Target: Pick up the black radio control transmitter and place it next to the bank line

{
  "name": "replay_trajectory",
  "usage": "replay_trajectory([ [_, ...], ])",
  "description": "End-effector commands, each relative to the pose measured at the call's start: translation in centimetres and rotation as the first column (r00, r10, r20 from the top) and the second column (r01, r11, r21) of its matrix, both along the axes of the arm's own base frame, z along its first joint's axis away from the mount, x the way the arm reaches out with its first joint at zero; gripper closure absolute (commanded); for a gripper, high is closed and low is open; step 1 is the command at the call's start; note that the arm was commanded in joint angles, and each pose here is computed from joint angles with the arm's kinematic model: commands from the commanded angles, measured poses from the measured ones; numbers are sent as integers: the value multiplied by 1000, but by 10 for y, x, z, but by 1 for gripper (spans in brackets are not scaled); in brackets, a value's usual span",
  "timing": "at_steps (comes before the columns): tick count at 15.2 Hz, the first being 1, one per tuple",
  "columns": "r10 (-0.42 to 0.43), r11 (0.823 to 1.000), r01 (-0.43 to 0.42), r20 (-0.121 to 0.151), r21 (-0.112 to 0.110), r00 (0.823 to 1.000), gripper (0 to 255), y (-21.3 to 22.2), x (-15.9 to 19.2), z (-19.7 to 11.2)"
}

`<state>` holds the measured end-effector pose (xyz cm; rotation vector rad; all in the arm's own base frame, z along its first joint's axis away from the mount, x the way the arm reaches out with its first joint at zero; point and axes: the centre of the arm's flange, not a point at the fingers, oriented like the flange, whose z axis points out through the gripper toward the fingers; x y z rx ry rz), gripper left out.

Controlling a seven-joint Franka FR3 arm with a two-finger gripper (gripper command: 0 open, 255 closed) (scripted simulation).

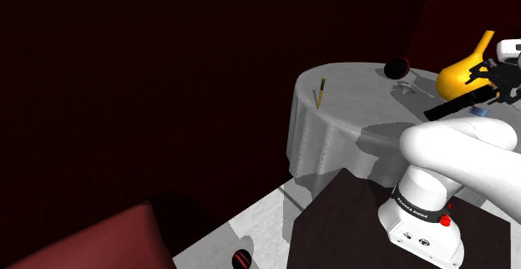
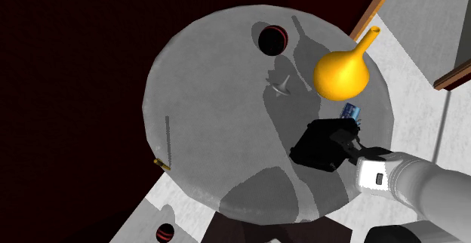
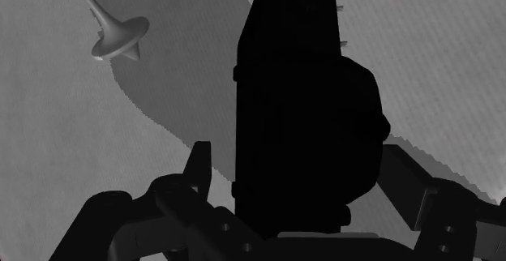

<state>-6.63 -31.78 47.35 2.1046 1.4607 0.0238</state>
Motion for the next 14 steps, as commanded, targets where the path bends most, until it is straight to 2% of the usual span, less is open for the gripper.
replay_trajectory([
  [1, 1, 1000, -1, 0, 0, 1000, 0, 0, 0, 0],
  [2, 1, 1000, -1, 0, 0, 1000, 0, 2, 1, 0],
  [6, 1, 1000, -1, 0, 0, 1000, 0, 24, -15, 42],
  [14, 1, 1000, -1, 0, 0, 1000, 0, 24, -15, 42],
])
